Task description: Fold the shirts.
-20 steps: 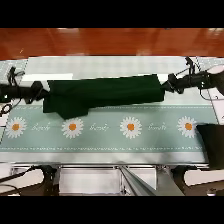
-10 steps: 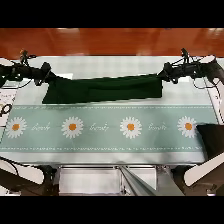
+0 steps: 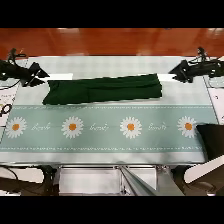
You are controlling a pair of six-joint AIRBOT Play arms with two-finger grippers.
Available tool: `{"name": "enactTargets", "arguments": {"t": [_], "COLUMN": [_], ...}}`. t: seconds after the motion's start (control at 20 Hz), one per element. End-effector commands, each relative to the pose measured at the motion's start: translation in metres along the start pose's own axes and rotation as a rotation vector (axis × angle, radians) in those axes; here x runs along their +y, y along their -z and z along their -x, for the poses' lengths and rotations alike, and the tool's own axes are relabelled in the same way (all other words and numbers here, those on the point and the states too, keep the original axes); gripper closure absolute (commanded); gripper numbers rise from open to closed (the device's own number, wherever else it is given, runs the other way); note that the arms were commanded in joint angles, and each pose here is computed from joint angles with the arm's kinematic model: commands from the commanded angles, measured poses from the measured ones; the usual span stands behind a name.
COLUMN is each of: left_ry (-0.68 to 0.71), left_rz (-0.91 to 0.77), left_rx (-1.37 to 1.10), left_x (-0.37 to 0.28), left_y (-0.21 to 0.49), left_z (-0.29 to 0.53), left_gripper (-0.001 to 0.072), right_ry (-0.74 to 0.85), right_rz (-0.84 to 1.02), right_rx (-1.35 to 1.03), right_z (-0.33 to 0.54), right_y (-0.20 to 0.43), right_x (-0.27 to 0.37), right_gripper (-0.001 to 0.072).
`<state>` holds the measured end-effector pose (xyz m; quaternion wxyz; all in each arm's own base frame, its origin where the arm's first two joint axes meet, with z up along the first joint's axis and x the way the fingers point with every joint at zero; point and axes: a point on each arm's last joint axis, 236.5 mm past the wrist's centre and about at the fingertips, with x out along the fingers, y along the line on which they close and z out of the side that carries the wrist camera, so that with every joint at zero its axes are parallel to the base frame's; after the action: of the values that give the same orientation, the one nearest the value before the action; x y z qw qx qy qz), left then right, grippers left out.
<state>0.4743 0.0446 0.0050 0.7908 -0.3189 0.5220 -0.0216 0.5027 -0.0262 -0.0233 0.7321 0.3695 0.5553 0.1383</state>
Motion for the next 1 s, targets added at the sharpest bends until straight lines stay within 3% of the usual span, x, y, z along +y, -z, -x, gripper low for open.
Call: {"name": "enactTargets", "arguments": {"t": [0.0, 0.3, 0.45, 0.85, 0.9, 0.95], "left_ry": [-0.07, -0.058, -0.03, 0.004, 0.008, 0.015], "left_rz": [-0.077, -0.127, -0.138, -0.187, -0.195, -0.199], "left_rx": [-0.233, -0.211, -0.186, -0.145, -0.148, -0.153], "left_x": [0.004, -0.008, -0.021, -0.045, -0.048, -0.052], "left_y": [0.003, 0.082, 0.089, 0.103, 0.104, 0.103], "left_z": [0.047, 0.053, 0.043, 0.027, 0.026, 0.026], "left_gripper": [0.0208, 0.0208, 0.0207, 0.0207, 0.0208, 0.0208], "right_ry": [0.07, 0.018, -0.06, -0.068, -0.069, -0.07], "right_rz": [-0.054, -0.113, -0.144, -0.115, -0.098, -0.07], "right_rx": [-0.013, 0.019, 0.029, 0.153, 0.153, 0.145], "right_z": [0.022, -0.02, -0.042, -0.11, -0.116, -0.118], "right_y": [0.015, 0.031, 0.029, 0.048, 0.046, 0.043], "right_x": [-0.034, -0.037, -0.024, 0.0, 0.009, 0.018], "right_gripper": [0.0295, 0.0289, 0.0289, 0.0299, 0.032, 0.0452]}}
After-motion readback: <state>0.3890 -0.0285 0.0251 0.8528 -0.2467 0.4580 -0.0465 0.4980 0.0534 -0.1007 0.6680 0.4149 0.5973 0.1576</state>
